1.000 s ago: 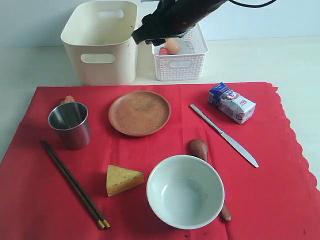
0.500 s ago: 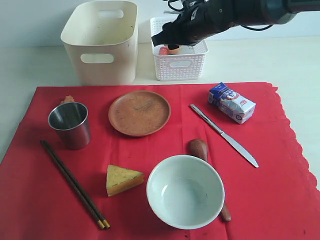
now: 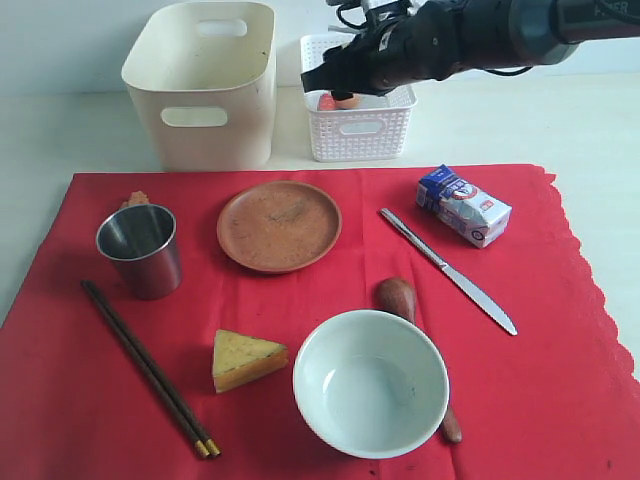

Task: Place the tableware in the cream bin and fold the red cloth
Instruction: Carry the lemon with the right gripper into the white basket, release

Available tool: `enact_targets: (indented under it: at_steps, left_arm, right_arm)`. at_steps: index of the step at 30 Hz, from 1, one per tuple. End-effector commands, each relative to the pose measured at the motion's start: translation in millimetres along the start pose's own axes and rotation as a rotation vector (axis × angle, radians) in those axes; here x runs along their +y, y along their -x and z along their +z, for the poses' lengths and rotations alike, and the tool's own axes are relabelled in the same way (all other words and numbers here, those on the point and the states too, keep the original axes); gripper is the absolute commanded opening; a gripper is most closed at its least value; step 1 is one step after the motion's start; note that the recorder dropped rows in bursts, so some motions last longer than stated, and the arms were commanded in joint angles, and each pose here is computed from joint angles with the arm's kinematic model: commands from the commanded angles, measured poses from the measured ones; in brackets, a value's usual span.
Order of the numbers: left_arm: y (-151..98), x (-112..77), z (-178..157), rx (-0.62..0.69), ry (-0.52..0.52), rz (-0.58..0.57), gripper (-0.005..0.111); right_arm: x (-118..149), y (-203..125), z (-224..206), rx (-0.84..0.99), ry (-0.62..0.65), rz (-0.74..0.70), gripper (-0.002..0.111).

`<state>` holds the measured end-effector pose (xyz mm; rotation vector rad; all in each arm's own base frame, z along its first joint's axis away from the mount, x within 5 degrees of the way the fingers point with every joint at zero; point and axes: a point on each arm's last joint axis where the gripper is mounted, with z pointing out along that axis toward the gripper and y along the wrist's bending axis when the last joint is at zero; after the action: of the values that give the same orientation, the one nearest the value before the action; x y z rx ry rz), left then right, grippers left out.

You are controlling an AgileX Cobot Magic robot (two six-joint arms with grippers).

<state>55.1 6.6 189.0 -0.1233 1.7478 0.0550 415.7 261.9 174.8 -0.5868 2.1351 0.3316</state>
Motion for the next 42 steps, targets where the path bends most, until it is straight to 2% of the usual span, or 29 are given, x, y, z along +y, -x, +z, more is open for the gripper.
enact_targets:
  at_steps: [1,10,12,18,23,32,42]
  left_arm:
    - [0.8,0.1,-0.5,-0.011,0.003,-0.003,0.002]
    - [0.8,0.1,-0.5,-0.011,0.002,-0.006,0.002]
    - [0.8,0.1,-0.5,-0.011,0.002,-0.006,0.002]
    - [0.8,0.1,-0.5,-0.011,0.002,-0.006,0.002]
    - [0.8,0.1,-0.5,-0.011,0.002,-0.006,0.002]
    - [0.8,0.1,-0.5,-0.011,0.002,-0.006,0.002]
    - [0.8,0.1,-0.5,-0.011,0.002,-0.006,0.002]
  right_arm:
    - [-3.3,1.9,2.8,-0.034,-0.006,0.000,0.000]
    - [-10.1,2.7,4.1,-0.055,-0.017,0.007,0.002]
    - [-10.1,3.7,4.1,-0.067,-0.017,0.007,0.011]
    - [-10.2,9.6,3.6,-0.132,-0.017,0.007,0.057]
    - [-11.1,16.5,2.4,-0.209,-0.019,0.007,0.071]
    - [-10.9,17.4,-1.6,-0.176,-0.019,0.009,0.073]
    - [-9.0,45.9,-50.6,-0.091,-0.014,0.012,0.073]
